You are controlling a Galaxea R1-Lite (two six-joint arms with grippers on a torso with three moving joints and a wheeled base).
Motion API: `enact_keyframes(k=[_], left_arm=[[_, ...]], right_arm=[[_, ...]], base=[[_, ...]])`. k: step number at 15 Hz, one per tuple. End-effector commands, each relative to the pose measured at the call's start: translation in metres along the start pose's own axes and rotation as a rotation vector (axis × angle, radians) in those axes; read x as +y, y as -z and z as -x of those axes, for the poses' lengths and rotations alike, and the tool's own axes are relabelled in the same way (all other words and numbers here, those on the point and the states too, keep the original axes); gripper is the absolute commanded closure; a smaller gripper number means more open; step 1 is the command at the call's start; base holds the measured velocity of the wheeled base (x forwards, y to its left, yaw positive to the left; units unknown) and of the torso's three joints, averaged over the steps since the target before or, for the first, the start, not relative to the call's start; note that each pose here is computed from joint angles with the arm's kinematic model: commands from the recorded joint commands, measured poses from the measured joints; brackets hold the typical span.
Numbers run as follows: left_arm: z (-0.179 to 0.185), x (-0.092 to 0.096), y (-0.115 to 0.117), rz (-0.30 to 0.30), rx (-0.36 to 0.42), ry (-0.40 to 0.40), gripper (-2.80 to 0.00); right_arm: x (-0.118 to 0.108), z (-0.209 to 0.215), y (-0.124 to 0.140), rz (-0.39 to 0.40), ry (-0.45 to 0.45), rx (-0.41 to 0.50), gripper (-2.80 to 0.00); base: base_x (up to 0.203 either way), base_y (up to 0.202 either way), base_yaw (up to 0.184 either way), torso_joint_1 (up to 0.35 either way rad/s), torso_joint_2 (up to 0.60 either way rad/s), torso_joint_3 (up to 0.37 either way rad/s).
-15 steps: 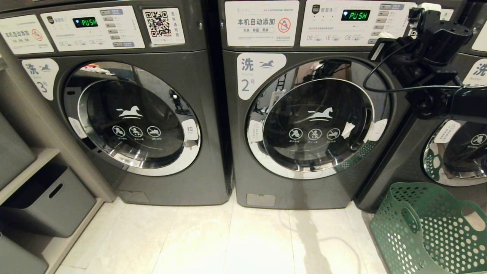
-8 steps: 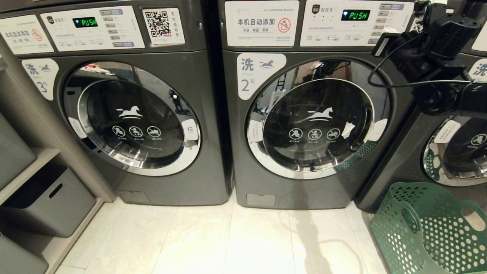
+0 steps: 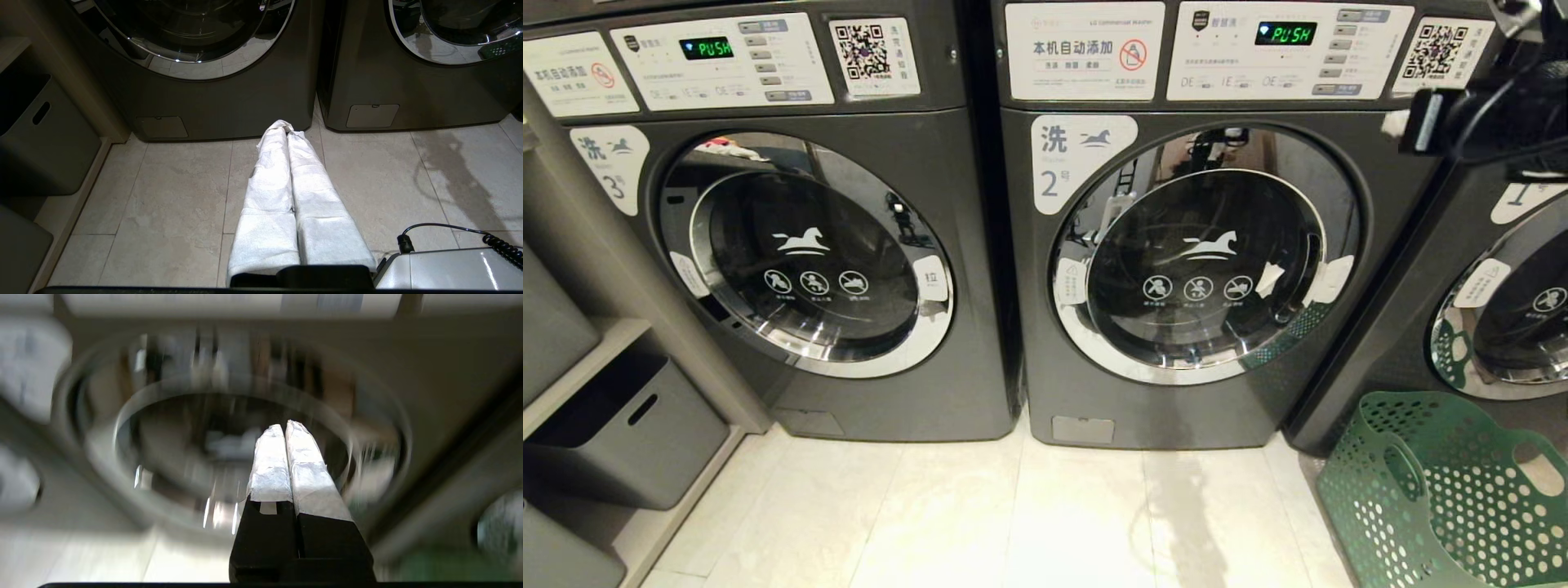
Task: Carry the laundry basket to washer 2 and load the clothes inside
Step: Press the washing machine switch
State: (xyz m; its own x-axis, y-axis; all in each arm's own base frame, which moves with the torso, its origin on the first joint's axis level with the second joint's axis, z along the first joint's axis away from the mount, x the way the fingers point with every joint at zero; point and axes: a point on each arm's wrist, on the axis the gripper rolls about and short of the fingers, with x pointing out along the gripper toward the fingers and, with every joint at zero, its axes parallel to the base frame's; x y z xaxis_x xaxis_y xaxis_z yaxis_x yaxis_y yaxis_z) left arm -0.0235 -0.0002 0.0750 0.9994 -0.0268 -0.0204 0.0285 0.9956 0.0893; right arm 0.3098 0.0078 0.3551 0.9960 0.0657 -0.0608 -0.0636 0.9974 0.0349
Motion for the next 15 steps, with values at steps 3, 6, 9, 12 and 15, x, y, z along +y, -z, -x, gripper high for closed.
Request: enact_keyframes(k=[3,6,9,12,15], left_arm=[[0.000,0.000,0.000,-0.001,0.000,0.000,0.00],[0.000,0.000,0.000,-0.001,0.000,-0.001,0.00],[0.000,0.000,0.000,0.006,-0.001,0.007,0.00],[0.000,0.000,0.000,0.016,-0.004,0.002,0.00],[0.000,0.000,0.000,0.016,-0.005,0.001,0.00]], right_arm=[[0.004,0.121,0.068,0.035,-0.046,0.303,0.00],[0.005,0.157,0.108,0.073,-0.067,0.406,0.00],[0.006,0.163,0.086,0.104,-0.076,0.329,0.00],[0.006,0.158,0.085,0.102,-0.079,0.332,0.00],[0.005,0.151,0.080,0.100,-0.079,0.324,0.00]], base=[[0.000,0.000,0.000,0.000,0.00,0.000],[0.000,0.000,0.000,0.000,0.00,0.000],[0.000,0.000,0.000,0.000,0.00,0.000],[0.000,0.000,0.000,0.000,0.00,0.000],[0.000,0.000,0.000,0.001,0.00,-0.125]])
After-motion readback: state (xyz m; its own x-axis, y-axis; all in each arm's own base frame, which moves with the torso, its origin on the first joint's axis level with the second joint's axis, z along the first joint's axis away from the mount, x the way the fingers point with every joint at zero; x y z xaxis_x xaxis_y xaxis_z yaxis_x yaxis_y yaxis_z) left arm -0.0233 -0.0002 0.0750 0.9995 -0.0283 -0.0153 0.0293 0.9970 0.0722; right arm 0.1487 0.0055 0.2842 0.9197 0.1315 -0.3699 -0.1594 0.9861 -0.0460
